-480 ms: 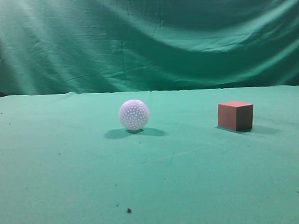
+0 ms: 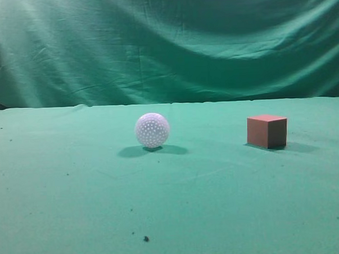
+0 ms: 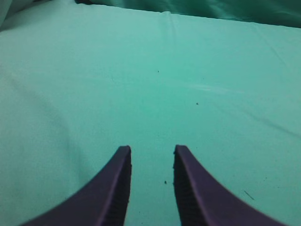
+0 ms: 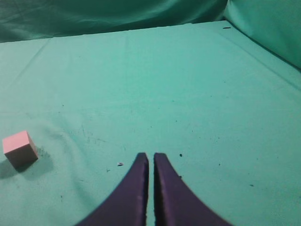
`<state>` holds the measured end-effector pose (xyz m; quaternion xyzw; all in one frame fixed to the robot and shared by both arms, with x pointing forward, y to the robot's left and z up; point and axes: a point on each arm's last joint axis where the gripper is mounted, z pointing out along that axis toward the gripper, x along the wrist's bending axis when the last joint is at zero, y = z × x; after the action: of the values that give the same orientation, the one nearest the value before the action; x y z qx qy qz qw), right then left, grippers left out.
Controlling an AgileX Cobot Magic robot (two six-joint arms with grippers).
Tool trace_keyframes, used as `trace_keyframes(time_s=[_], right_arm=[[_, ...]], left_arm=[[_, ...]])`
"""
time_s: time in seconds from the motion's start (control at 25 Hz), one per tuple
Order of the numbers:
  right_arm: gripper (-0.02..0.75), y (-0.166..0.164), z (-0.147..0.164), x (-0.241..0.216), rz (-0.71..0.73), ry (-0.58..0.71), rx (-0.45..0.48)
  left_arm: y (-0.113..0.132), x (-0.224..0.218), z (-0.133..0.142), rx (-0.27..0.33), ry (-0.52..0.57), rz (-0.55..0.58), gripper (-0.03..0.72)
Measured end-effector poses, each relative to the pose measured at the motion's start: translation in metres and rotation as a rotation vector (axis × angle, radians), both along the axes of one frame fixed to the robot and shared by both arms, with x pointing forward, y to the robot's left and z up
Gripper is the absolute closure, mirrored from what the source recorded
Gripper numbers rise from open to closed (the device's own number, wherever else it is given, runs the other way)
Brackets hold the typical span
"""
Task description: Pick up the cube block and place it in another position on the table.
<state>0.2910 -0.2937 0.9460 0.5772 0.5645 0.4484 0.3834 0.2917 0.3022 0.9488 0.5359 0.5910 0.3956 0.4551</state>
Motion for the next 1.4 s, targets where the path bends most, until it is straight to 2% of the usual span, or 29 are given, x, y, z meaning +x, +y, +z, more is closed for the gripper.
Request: trace_keyframes(time_s=[0.28,0.48,0.52,0.64,0.68,0.76,0.84,0.96,1.08,1.24,1.4], right_arm=[[0.738,-0.001,0.0,0.0,0.001,-0.001,-0.023],[0.738,-0.004,0.002,0.001,-0.007,-0.034,-0.109],[0.738,-0.003,0.005,0.002,-0.011,-0.066,-0.096],[0.738,-0.002,0.022,0.004,-0.034,-0.253,0.052],[0.738,-0.003,0.028,0.005,-0.042,-0.314,0.077],[0.738,-0.005,0.043,0.003,-0.062,-0.478,0.102],[0.738,-0.006,0.051,0.001,-0.072,-0.568,0.109],[0.738,-0.005,0.076,-0.004,-0.055,-0.55,0.126],[0.738,-0.001,0.104,-0.003,-0.029,-0.425,0.217],[0.738,0.006,0.117,0.011,0.007,-0.167,0.249],[0.738,0.006,0.113,0.029,-0.002,-0.063,0.241]], left_arm=[[0.0,0.0,0.0,0.0,0.0,0.0,0.426],[0.0,0.0,0.0,0.0,0.0,0.0,0.426],[0.0,0.0,0.0,0.0,0.0,0.0,0.426],[0.0,0.0,0.0,0.0,0.0,0.0,0.426],[0.0,0.0,0.0,0.0,0.0,0.0,0.426],[0.0,0.0,0.0,0.0,0.0,0.0,0.426],[0.0,0.0,0.0,0.0,0.0,0.0,0.426],[0.0,0.0,0.0,0.0,0.0,0.0,0.426],[0.0,0.0,0.0,0.0,0.0,0.0,0.426],[0.0,0.0,0.0,0.0,0.0,0.0,0.426],[0.0,0.0,0.0,0.0,0.0,0.0,0.426]])
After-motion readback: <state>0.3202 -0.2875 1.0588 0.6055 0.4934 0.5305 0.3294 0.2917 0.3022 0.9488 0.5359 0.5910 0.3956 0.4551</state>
